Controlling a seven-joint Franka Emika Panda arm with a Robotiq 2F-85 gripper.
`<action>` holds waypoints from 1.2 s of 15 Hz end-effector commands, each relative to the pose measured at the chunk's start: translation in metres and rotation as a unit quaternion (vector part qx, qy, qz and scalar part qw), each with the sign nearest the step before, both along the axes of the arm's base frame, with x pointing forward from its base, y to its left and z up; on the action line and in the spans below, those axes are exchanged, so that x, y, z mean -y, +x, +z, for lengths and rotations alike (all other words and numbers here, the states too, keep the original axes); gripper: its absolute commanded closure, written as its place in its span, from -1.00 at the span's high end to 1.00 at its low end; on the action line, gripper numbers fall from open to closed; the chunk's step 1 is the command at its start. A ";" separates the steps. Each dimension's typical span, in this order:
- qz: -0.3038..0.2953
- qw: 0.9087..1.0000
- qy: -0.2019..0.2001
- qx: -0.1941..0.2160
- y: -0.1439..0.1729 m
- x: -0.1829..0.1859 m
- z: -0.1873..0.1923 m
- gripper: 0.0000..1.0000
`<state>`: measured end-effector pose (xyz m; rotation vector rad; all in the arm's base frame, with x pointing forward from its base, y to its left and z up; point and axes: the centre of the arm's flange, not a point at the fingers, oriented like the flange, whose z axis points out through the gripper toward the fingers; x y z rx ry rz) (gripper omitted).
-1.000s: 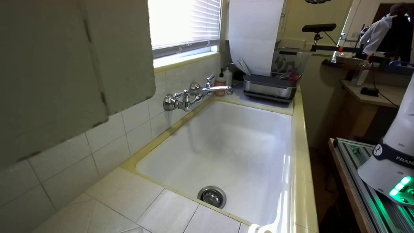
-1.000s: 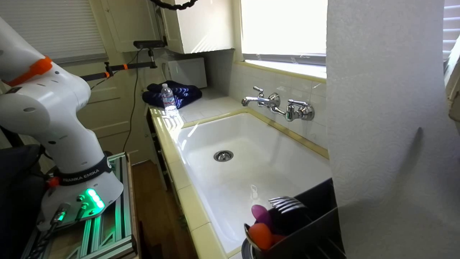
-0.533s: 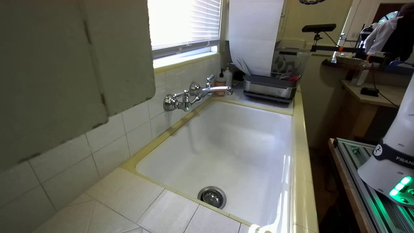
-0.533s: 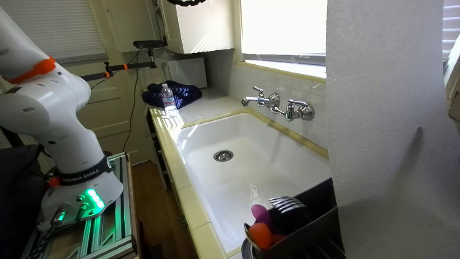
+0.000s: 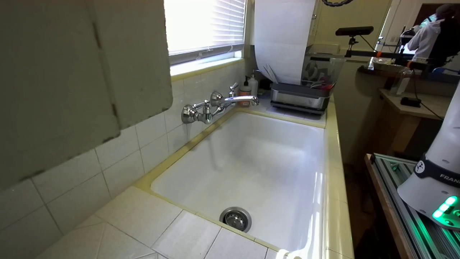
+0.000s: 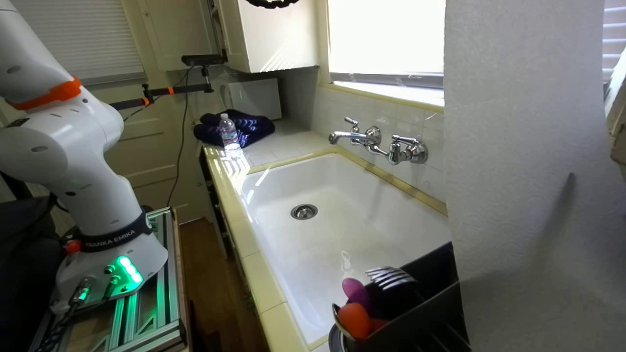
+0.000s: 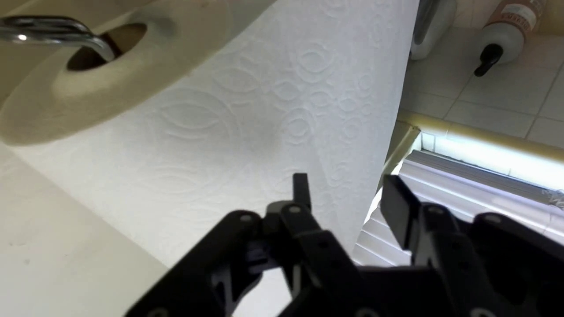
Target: Pull up the paper
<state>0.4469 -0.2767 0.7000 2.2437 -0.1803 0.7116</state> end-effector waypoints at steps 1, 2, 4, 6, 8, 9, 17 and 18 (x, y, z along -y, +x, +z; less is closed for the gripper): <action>0.004 1.000 -0.006 -0.005 0.000 0.012 0.010 -0.70; 0.004 1.000 -0.010 -0.008 -0.003 0.014 0.013 -0.87; 0.003 1.000 -0.016 -0.012 -0.008 0.018 0.018 -1.00; -0.003 1.000 -0.021 -0.015 -0.012 0.025 0.019 -1.00; -0.009 1.000 -0.022 -0.015 -0.016 0.033 0.021 -1.00; -0.012 1.000 -0.024 -0.016 -0.018 0.037 0.022 -1.00; -0.018 0.999 -0.030 -0.009 -0.025 0.039 0.033 -1.00; -0.017 0.999 -0.032 -0.005 -0.027 0.038 0.036 -1.00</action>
